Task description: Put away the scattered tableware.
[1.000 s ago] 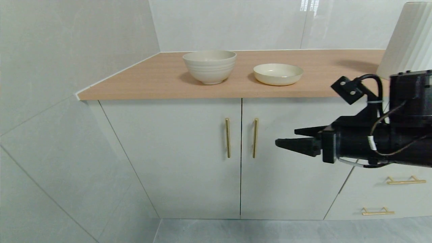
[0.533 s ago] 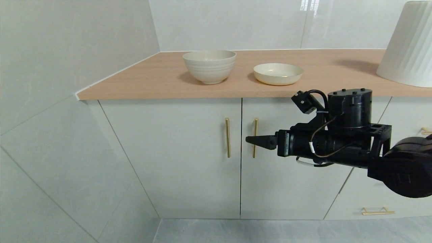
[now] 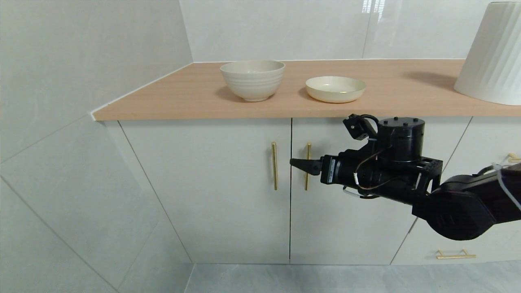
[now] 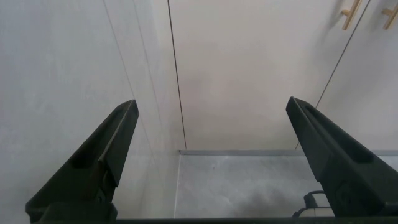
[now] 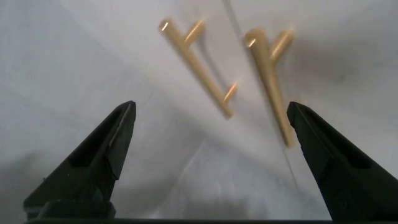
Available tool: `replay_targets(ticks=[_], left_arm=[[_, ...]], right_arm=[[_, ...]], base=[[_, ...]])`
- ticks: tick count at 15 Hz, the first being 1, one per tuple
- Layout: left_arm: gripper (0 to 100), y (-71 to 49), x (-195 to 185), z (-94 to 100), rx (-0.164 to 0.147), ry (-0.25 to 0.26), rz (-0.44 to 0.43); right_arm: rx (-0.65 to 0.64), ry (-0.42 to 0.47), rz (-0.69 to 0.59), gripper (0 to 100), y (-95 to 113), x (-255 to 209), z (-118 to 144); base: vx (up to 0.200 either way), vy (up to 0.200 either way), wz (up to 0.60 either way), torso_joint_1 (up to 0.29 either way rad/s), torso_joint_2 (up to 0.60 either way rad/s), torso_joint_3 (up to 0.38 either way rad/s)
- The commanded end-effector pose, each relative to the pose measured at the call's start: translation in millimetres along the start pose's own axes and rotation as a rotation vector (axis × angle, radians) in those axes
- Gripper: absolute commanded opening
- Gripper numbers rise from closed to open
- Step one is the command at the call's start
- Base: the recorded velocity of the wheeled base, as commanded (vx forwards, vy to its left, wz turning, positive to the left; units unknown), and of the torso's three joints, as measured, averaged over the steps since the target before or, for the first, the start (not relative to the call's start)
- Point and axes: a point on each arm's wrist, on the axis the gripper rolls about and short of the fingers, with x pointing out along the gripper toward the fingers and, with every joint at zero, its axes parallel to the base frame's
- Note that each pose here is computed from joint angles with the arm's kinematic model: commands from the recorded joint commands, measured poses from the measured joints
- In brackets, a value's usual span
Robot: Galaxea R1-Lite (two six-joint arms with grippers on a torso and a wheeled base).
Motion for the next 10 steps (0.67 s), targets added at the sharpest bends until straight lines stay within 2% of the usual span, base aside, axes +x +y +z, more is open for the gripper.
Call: replay_targets(ticks=[1, 6, 10], left_arm=[[100, 0.0, 0.0, 0.4, 0.000, 0.000, 0.001], [100, 0.0, 0.0, 0.4, 0.000, 0.000, -0.002], [100, 0.0, 0.0, 0.4, 0.000, 0.000, 0.001]], right_arm=[[0.014, 0.006, -0.030, 100, -9.0, 14.6, -13.4], [0.048, -0.021, -0.041, 100, -10.9, 24.3, -13.1], [0.051, -0.080, -0.038, 100, -12.4, 34.6, -16.5]], base=[[0.000, 0.000, 0.00, 0.000, 0.00, 0.000], [0.000, 0.000, 0.00, 0.000, 0.00, 0.000], [0.000, 0.000, 0.00, 0.000, 0.00, 0.000]])
